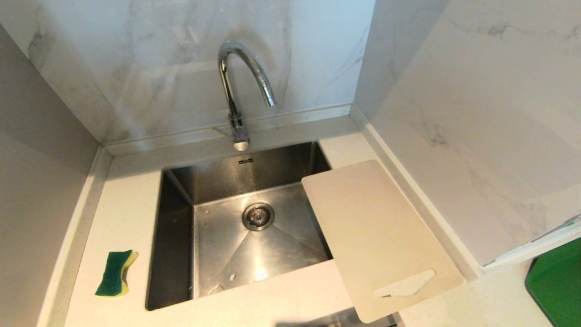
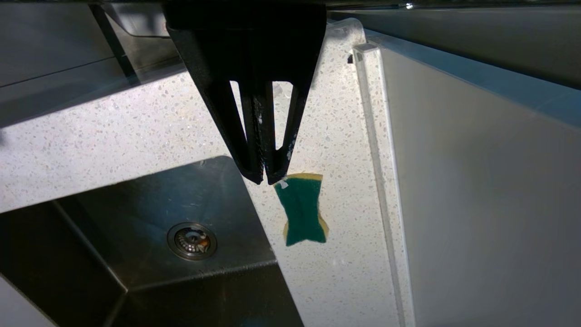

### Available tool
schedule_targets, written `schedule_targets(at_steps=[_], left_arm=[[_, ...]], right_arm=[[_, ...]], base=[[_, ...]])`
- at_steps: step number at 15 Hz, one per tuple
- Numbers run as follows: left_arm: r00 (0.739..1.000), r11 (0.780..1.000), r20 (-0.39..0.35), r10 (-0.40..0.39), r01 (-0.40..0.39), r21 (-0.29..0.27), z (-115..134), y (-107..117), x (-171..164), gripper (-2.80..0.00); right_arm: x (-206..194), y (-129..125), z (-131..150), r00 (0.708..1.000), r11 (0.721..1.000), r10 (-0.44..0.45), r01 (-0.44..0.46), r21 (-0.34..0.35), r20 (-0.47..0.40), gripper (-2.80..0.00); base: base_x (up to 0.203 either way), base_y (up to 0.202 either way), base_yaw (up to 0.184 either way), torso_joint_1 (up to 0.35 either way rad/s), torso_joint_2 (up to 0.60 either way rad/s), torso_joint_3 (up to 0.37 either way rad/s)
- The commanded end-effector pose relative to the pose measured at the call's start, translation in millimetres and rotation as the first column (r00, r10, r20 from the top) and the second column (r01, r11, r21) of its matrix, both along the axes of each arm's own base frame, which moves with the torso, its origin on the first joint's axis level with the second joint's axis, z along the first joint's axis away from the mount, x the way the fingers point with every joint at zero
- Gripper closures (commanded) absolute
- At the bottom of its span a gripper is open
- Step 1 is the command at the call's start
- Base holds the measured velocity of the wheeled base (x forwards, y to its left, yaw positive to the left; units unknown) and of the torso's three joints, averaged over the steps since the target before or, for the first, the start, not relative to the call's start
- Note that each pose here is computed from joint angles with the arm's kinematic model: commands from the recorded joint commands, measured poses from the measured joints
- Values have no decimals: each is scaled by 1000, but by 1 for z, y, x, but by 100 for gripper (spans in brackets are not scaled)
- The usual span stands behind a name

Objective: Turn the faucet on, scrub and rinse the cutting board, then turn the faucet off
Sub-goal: Turn on the tap

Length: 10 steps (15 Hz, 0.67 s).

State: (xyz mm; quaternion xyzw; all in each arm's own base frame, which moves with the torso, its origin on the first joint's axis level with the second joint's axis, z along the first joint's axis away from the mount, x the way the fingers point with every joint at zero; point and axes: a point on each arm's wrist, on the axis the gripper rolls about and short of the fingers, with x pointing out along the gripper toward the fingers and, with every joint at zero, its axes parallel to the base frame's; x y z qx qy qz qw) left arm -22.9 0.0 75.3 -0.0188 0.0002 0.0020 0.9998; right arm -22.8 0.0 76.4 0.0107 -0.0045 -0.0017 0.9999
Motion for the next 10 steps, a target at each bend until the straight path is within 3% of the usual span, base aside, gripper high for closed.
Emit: schedule_targets(at_steps=[1, 5, 7, 10], left_arm=[[1000, 1000, -1, -1, 1, 5, -1, 0, 0, 0], [1000, 998, 5, 1, -2, 56, 1, 0, 0, 0], [1000, 996, 11, -11, 10, 84, 13, 0, -4, 0], [1000, 992, 4, -21, 21, 127, 49, 0, -7, 0]], right_arm=[[0, 0, 0, 1000, 1000, 1, -1, -1, 0, 0], [0, 0, 0, 1000, 1000, 3, -3, -14, 2, 0], [0, 0, 0, 1000, 1000, 2, -2, -14, 2, 0], [0, 0, 0, 1000, 1000, 3, -3, -14, 1, 0]], base=[[0, 0, 0, 0, 0, 0], [0, 0, 0, 0, 0, 0], [0, 0, 0, 0, 0, 0], [0, 0, 0, 0, 0, 0]])
